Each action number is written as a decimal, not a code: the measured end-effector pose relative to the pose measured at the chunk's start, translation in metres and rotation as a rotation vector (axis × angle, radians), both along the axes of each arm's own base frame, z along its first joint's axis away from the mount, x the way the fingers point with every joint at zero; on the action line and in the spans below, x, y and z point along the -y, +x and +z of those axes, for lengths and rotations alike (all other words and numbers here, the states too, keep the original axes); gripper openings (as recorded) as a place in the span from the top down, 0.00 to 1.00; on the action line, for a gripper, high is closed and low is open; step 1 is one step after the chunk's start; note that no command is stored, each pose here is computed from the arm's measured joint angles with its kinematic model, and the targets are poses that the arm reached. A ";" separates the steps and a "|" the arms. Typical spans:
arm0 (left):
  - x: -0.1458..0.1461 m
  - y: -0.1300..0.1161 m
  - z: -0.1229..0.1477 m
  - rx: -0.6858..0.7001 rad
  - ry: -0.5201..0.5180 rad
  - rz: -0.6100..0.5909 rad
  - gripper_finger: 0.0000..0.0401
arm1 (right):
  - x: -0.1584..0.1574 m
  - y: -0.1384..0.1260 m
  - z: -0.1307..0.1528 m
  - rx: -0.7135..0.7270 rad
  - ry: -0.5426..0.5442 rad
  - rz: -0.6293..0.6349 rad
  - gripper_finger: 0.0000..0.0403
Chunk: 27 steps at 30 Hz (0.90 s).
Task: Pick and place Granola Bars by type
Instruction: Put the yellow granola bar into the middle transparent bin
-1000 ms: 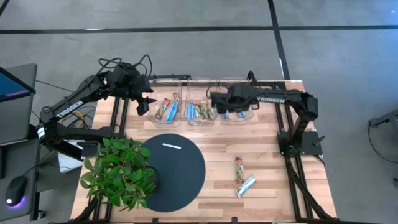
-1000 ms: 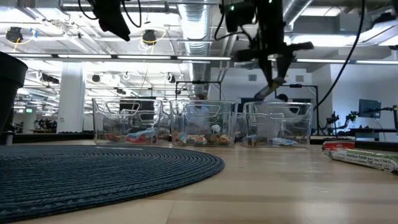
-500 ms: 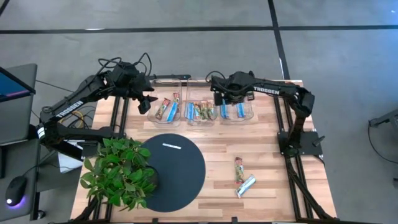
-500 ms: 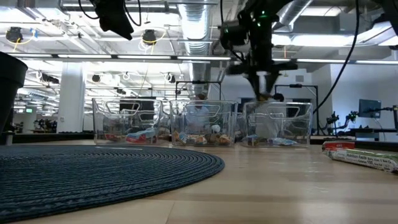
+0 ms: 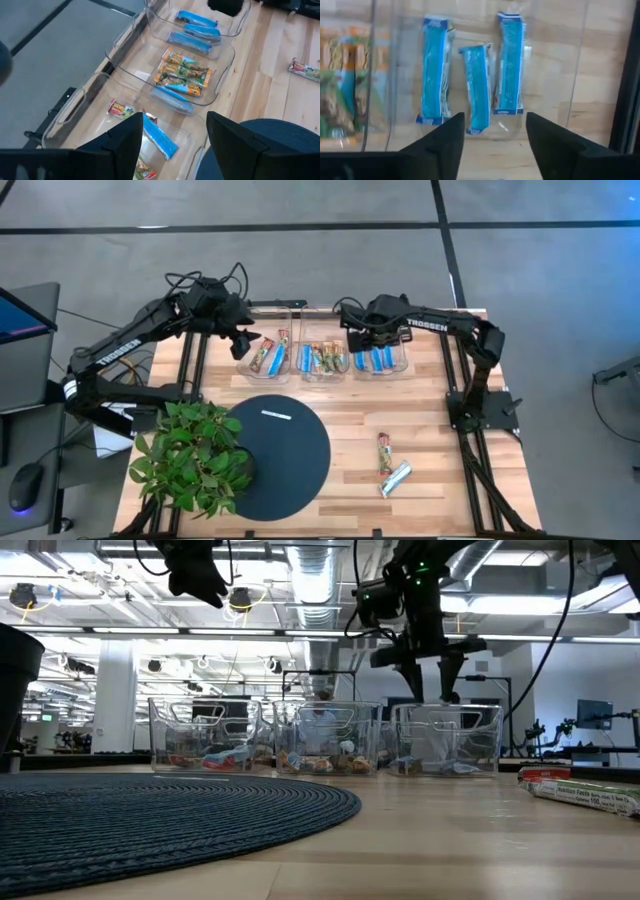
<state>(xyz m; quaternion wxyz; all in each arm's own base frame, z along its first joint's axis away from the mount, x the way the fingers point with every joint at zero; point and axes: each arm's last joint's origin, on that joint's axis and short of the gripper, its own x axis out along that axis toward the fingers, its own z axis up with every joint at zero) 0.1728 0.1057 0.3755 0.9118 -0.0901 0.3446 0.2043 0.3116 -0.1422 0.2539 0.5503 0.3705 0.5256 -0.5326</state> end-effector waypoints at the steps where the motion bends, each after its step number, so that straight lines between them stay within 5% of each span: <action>1: 0.000 0.001 -0.001 0.000 -0.004 -0.002 0.46 | -0.003 0.001 0.001 -0.001 0.000 0.033 0.46; 15: -0.004 0.021 -0.004 0.050 -0.010 -0.038 0.46 | -0.092 0.006 0.044 0.025 -0.236 0.458 0.39; 27: 0.005 0.035 -0.006 0.050 0.005 -0.123 0.46 | -0.200 -0.014 0.059 0.070 -0.226 0.734 0.39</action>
